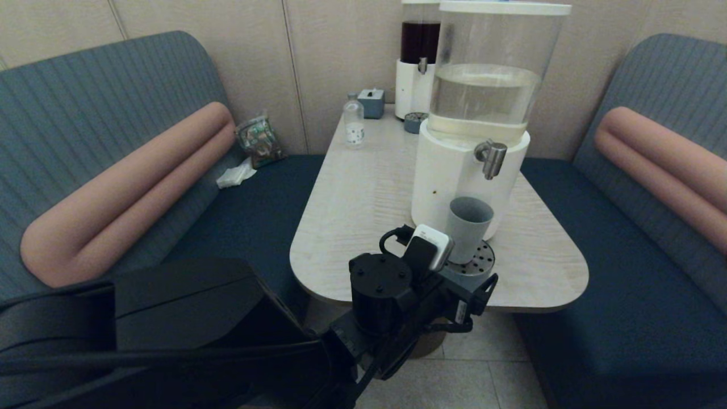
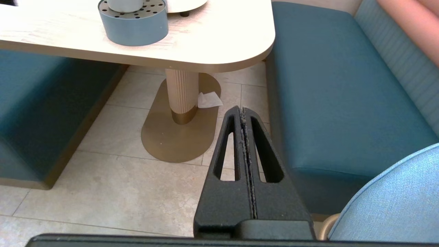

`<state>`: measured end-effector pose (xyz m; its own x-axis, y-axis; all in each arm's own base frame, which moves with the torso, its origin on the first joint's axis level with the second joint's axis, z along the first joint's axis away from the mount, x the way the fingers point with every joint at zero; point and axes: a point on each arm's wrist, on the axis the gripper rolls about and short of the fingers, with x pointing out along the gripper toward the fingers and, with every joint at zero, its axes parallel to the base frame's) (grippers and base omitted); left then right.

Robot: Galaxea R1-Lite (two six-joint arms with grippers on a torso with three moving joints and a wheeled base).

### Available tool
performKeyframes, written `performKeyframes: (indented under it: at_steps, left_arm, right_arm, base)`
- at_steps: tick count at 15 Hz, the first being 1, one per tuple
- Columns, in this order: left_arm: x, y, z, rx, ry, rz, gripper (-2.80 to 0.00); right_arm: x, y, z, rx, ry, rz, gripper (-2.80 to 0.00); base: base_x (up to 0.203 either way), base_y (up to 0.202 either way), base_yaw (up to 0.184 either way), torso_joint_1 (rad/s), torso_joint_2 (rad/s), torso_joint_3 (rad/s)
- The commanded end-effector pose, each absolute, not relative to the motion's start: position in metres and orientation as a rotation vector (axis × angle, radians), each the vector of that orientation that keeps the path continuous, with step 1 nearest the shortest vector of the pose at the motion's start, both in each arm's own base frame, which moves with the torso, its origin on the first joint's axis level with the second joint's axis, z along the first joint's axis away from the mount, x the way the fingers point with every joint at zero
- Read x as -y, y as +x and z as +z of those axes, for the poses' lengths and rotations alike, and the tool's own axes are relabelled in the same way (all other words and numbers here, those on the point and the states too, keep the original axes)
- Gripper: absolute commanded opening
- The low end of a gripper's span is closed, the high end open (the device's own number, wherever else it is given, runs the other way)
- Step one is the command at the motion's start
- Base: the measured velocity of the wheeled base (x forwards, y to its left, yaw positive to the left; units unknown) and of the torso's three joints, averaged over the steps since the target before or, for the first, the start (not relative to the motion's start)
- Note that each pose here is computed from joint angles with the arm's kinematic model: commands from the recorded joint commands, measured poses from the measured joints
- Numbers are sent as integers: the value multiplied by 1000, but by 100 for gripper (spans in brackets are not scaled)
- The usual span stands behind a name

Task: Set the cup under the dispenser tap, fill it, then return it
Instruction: Place the cup next to the water dispenser

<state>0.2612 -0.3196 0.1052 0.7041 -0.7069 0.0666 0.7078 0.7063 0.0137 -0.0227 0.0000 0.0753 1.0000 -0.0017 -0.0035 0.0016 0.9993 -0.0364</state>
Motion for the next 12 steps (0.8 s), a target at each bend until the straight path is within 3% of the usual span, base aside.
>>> performKeyframes:
  at_steps: [1,12]
  left_arm:
    - [325,268,98,71,-15,-780,0]
    - [341,308,91,88,-26,-716,0]
  right_arm:
    - [0,-23,75,-5,-37,-3,-280]
    - [0,-23,75,-5,-37,-1,-280]
  base:
    - [0,0,0,0,0,0]
    - [0,0,0,0,0,0]
